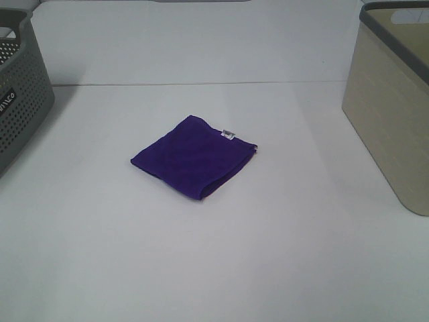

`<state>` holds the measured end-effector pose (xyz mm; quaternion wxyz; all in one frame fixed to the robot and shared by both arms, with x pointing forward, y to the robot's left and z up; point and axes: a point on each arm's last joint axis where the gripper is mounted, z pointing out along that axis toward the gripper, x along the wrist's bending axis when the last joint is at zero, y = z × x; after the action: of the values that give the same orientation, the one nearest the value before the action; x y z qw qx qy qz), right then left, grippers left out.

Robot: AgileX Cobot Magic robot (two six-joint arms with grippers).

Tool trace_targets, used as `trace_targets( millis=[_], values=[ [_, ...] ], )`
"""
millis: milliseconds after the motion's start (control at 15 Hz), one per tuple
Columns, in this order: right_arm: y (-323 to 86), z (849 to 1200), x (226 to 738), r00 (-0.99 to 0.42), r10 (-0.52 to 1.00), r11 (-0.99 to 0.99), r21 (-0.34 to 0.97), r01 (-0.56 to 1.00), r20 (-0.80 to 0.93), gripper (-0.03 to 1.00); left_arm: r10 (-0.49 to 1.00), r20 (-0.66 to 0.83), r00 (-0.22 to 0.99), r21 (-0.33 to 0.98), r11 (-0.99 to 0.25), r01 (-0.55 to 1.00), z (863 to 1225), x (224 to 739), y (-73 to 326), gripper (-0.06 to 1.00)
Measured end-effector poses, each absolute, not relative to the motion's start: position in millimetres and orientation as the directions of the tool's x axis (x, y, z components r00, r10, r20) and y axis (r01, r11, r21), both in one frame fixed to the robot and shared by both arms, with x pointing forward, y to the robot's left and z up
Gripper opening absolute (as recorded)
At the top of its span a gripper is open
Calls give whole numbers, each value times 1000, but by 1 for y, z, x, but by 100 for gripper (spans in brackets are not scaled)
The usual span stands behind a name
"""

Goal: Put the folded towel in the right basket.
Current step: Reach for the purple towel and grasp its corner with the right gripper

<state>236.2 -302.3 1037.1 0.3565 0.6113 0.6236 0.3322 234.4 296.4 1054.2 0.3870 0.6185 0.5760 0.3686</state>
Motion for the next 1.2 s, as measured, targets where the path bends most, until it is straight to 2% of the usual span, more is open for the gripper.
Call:
trace_targets(
  millis=[600,867,1200],
  values=[
    [-302,1037,236,0,999,31,850,526,-36,97,998,10,65,903,-37,427,1054,234,296,99],
    [-295,1037,236,-70,998,43,851,524,-7,97,998,10,65,903,-37,427,1054,234,296,99],
    [-295,1037,236,-70,998,42,851,524,-6,97,998,10,65,903,-37,427,1054,234,296,99]
  ],
)
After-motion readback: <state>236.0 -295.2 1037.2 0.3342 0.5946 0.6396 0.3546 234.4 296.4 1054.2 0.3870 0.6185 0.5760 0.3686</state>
